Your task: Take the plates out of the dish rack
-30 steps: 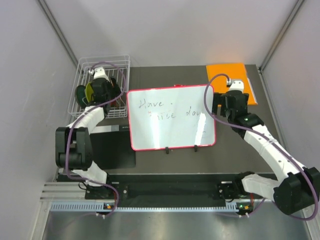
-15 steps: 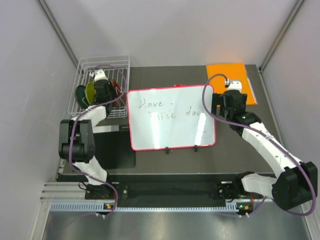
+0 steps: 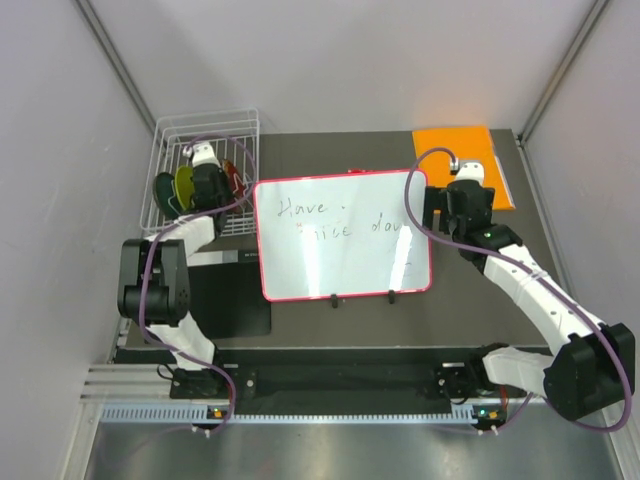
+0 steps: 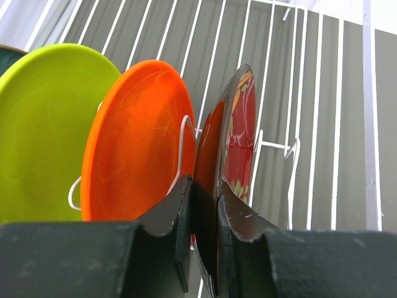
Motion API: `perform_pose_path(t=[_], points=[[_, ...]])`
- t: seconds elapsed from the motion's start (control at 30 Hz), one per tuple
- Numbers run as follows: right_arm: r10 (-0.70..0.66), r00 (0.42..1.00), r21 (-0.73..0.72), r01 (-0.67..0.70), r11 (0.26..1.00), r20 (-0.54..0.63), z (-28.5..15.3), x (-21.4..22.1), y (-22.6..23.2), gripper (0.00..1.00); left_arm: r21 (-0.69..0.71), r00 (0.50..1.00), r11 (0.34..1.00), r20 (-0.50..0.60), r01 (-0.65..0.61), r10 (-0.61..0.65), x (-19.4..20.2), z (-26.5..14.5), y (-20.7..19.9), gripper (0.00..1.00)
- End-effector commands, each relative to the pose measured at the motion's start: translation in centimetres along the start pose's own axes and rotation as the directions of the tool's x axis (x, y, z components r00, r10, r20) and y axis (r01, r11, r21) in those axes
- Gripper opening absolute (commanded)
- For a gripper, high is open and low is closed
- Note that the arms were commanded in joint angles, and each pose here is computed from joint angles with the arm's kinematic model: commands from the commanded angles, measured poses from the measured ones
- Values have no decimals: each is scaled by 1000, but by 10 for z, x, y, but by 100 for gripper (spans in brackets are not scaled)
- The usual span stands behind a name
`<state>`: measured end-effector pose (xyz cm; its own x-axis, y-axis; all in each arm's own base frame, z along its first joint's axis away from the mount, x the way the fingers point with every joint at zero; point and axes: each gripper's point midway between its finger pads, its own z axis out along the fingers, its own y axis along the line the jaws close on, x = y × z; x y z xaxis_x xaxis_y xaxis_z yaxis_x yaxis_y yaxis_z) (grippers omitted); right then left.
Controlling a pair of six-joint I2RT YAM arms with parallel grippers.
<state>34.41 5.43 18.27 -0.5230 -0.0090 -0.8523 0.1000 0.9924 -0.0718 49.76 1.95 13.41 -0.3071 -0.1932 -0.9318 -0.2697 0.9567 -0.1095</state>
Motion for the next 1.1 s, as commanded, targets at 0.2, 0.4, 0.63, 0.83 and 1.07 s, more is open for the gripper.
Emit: perform_pose_path(t=[0.2, 0.4, 0.63, 0.83, 1.07], points=[[38, 999, 29, -39, 999, 22, -2, -6, -6, 100, -171, 984, 985, 167, -30, 59, -77, -37, 15, 0], [50, 998, 30, -51, 998, 32, -9, -8, -9, 100, -180, 966, 984, 253, -8, 54, -127, -65, 13, 0], [79, 995, 15, -80, 997, 58, -22, -13, -12, 100, -112, 947, 992, 320, 55, -17, -163, -101, 6, 0], [143, 986, -198, -123, 972, 86, -43, -29, 20, 100, 98, 957, 978, 209, 185, -202, -144, -138, -20, 0], [246, 960, -471, -157, 868, 133, -81, -48, 62, 100, 361, 927, 890, 144, 278, -348, -149, -214, -47, 0]])
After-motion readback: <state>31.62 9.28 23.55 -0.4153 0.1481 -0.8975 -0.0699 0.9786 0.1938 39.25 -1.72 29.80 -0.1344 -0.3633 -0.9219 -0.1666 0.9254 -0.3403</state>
